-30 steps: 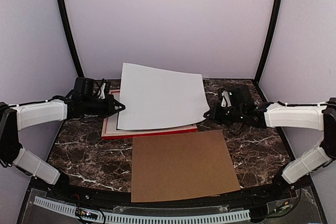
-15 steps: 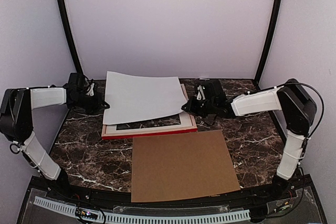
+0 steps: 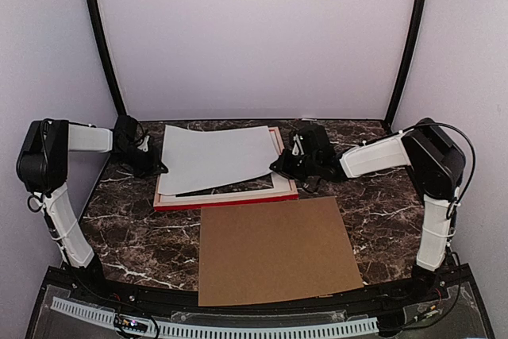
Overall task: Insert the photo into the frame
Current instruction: Place the photo on the mat board.
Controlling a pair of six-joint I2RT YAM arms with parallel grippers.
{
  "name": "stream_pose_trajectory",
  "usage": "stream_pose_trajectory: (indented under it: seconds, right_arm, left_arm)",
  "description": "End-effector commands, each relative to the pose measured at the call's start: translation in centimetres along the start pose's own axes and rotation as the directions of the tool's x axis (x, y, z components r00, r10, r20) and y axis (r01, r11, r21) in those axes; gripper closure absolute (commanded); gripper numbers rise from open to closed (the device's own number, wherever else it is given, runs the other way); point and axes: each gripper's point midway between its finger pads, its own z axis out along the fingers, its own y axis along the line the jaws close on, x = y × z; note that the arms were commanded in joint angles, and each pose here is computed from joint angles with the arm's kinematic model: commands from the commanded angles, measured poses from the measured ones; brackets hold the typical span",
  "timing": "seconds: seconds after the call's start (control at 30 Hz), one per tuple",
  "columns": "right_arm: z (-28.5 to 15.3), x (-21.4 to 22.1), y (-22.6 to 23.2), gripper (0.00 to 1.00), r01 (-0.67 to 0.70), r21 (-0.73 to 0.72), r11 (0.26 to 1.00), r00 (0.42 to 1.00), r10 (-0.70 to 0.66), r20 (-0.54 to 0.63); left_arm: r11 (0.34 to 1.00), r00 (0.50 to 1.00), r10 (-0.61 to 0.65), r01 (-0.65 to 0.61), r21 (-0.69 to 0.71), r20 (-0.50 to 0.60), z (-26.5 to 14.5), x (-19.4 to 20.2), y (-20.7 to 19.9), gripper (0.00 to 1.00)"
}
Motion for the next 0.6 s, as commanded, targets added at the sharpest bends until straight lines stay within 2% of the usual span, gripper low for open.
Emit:
stream_pose_trajectory:
  seconds: [0.0,0.57]
  right_arm:
    - [0.5,-0.3,0.1,1.0,0.0,-0.008,1.0,1.0,0.0,0.026]
    - [-0.3,1.0,-0.8,1.0,-0.027,0.035,0.999,0.999,0.026,0.024]
  left_arm:
    - [1.0,1.0,-0.01,0.01,-0.03,-0.005,0.3,-0.5,0.9,0.99]
    - [1.0,0.998,-0.017,0.017,0.002,-0.062,1.8,1.0,0.3,0.96]
